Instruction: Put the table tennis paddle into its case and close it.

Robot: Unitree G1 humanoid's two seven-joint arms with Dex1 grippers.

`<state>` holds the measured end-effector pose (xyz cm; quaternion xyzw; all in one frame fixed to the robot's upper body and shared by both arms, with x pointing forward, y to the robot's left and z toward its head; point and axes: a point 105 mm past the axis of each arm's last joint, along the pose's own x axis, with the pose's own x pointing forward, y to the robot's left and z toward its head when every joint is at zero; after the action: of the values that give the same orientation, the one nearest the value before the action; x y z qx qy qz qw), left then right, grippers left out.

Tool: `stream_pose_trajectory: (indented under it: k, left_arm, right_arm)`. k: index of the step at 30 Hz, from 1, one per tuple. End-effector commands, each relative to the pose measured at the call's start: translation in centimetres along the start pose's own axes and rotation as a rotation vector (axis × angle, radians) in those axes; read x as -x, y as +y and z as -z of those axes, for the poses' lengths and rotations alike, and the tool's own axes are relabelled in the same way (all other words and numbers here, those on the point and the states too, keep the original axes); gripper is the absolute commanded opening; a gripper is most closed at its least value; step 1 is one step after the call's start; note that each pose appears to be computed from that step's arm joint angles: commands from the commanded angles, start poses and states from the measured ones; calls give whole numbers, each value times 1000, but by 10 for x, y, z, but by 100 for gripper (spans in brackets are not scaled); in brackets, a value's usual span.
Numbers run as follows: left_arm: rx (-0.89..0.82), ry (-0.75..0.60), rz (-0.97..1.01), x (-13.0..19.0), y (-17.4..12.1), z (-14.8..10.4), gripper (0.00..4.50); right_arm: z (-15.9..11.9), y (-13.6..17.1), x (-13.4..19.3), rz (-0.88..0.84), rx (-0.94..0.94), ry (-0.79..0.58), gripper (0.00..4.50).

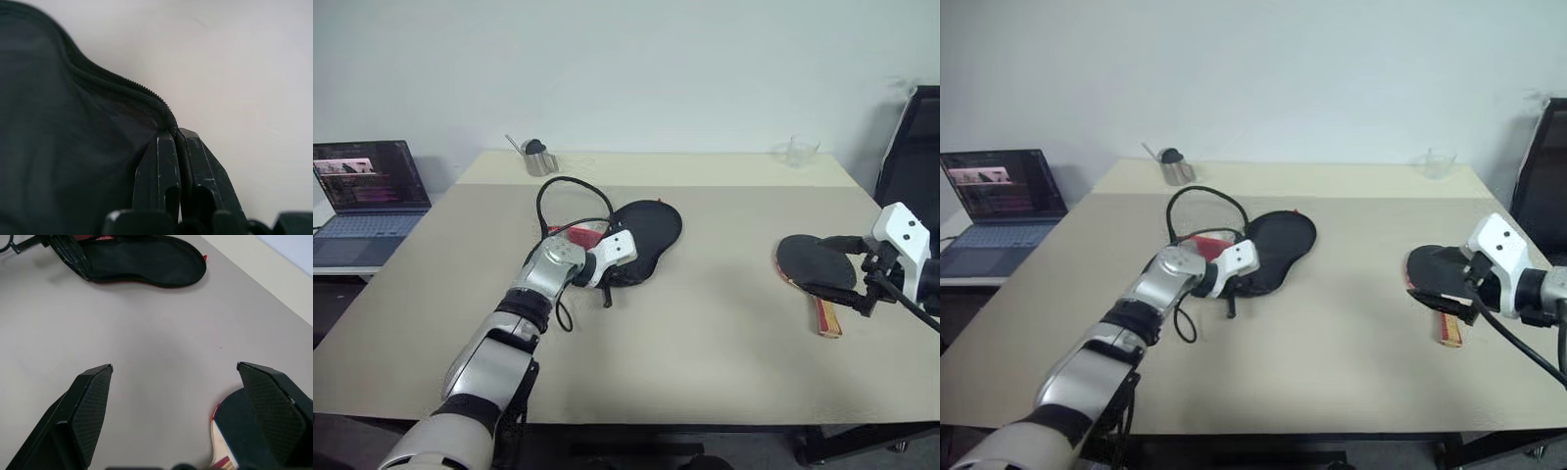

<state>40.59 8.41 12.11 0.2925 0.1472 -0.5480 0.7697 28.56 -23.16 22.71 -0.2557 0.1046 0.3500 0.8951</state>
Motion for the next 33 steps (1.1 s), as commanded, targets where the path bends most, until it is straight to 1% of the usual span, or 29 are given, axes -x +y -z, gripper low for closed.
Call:
stream_pose_trajectory:
  k: [1,8,12,16,23,28,33]
  left_arm:
    - [5,-59,-5,-7,2,-22,3]
    - [7,-74,42,-31,-15,-37,3]
    - [18,-84,12,-41,-14,-46,3]
    - [24,-131,-24,-51,-8,-71,3]
    - [35,-165,-19,-66,-11,-92,3]
    - [-14,-202,68,-75,-26,-108,3]
    - [-63,-194,154,-86,-45,-107,3]
  right_arm:
    - [-12,-5,4,26,52,-18,450]
    - [-11,-3,2,19,57,-12,450]
    - [-12,-2,0,17,59,-14,450]
    - [-13,-4,-3,16,64,-15,450]
    - [-18,-5,-10,9,77,-26,450]
    - [-17,-3,-14,-7,82,-27,450]
    - [-20,-4,-17,-11,86,-38,450]
